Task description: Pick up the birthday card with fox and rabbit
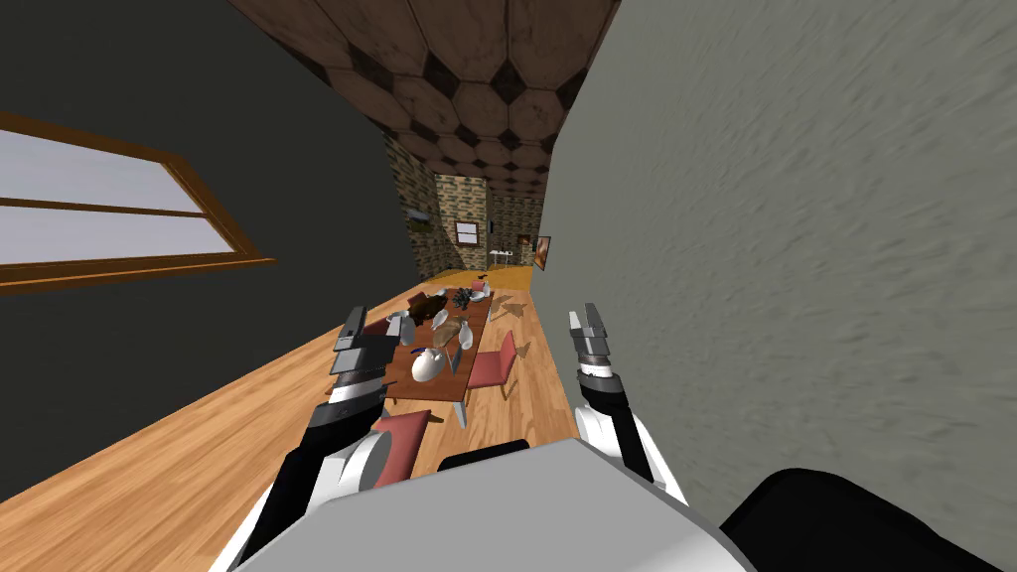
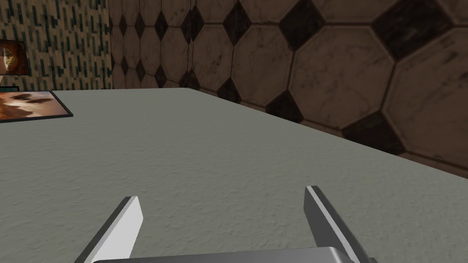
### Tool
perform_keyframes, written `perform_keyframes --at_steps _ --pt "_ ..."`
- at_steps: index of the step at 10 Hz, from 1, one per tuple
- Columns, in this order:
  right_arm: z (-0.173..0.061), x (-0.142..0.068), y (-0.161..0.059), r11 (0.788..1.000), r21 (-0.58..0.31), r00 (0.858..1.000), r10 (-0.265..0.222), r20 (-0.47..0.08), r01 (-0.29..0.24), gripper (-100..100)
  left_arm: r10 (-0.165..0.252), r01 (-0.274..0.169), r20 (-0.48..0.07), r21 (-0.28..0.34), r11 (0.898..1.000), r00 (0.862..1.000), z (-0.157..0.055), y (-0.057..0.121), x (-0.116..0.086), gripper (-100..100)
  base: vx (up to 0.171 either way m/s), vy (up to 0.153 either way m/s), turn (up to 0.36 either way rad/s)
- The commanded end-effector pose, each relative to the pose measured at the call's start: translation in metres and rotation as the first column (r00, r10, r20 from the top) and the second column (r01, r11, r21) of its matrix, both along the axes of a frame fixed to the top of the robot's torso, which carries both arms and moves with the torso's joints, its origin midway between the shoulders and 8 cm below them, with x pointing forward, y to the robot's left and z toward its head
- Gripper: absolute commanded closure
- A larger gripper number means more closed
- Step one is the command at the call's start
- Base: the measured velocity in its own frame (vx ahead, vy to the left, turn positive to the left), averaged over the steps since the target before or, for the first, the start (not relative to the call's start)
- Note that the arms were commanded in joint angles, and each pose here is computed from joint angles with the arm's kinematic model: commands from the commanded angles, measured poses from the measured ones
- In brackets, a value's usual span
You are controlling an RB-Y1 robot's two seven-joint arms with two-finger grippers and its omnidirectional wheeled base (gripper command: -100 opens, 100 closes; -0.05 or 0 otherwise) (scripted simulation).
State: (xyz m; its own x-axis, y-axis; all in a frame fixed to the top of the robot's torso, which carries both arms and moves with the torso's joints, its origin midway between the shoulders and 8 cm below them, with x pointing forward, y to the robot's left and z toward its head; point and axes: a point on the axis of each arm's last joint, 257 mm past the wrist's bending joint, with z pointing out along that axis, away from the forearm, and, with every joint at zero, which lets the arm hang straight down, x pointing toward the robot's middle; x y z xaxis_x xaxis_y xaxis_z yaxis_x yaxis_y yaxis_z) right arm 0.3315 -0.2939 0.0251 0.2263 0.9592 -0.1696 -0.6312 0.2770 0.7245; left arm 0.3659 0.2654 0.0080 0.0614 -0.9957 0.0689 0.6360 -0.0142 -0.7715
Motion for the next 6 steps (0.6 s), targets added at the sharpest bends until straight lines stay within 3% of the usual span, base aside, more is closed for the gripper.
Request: perform_keyframes --at_steps 1,6 --pt "0.0 0.0 0.0 1.0 0.0 1.0 0.0 0.0 0.0 0 -0.017 0.018 -0.024 0.036 0.999 1.0 -0.006 0.001 0.005 -100 0.001 -0.004 -0.035" --pt "0.0 0.0 0.0 1.0 0.0 1.0 0.0 0.0 0.0 0 -0.035 0.054 -0.15 0.125 0.991 0.988 -0.038 0.024 0.031 -100 0.008 -0.007 -0.053"
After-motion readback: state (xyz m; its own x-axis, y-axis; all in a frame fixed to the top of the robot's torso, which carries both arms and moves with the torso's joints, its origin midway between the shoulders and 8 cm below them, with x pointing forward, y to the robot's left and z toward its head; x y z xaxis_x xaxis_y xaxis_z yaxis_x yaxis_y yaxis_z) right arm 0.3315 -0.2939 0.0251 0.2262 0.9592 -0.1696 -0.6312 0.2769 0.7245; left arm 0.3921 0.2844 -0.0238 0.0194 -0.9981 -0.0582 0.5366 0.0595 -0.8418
